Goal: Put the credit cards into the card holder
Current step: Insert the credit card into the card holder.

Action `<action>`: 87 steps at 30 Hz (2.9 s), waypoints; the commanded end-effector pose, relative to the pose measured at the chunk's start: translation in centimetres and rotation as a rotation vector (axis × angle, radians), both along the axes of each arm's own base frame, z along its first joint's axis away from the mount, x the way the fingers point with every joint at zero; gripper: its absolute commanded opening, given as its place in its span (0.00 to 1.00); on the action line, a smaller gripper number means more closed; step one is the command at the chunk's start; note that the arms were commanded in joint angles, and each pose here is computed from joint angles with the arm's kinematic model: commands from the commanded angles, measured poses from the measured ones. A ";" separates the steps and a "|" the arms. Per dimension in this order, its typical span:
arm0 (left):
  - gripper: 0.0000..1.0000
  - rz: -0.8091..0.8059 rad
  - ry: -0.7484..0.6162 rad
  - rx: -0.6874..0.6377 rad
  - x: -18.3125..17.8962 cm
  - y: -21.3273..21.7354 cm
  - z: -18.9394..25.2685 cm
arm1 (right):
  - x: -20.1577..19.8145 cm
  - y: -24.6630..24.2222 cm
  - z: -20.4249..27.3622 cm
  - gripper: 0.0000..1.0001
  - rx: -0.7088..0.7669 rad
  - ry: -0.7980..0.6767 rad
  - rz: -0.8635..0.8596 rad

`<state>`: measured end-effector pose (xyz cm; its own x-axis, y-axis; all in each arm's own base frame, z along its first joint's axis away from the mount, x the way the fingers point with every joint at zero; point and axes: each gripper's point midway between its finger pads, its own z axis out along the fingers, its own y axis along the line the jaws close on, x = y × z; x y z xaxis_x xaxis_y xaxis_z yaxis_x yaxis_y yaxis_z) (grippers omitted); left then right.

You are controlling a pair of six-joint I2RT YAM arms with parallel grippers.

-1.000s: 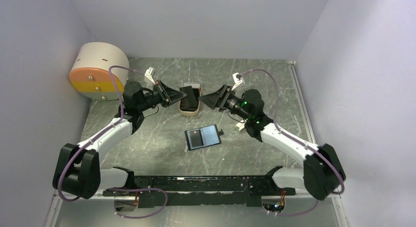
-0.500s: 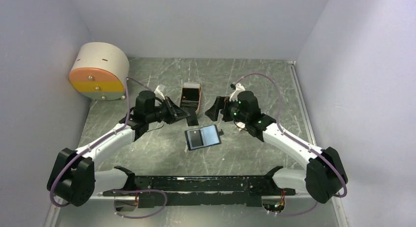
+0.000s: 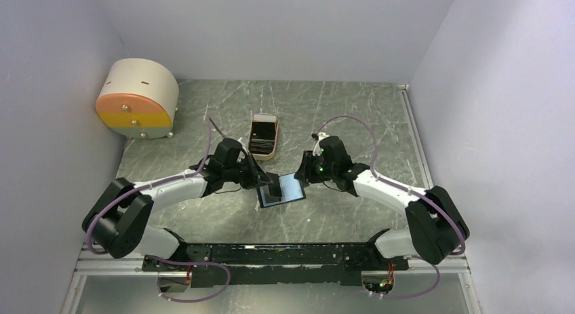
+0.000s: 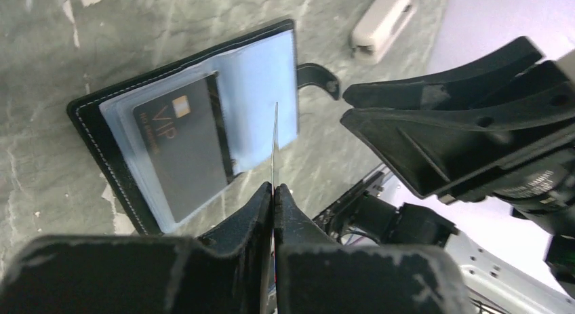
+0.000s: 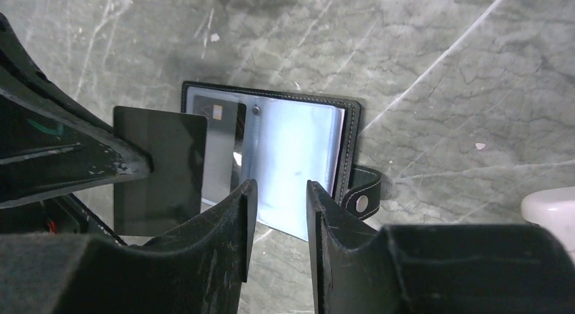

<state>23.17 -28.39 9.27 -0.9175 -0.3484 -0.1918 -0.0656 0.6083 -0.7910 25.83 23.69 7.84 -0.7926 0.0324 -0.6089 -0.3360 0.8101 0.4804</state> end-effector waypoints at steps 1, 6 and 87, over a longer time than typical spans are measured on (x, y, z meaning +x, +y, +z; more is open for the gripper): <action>0.09 0.003 -0.020 0.026 0.4 -0.8 -1.4 | 0.2 0.4 -0.9 0.36 0.000 0.013 0.020; 0.09 0.006 -0.020 0.026 0.5 -1.1 -2.9 | 0.3 -0.1 -2.9 0.36 -0.051 0.043 -0.001; 0.09 0.010 -0.035 -0.039 1.2 -2.3 -6.4 | -0.4 -1.1 -7.5 0.45 -0.106 0.107 -0.025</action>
<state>23.95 -30.49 3.20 -0.9160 -0.3649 -0.1667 -0.0816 0.5762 -0.8132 26.65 23.36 2.18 -0.8230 0.0126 -0.5680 -0.2882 0.8523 0.4365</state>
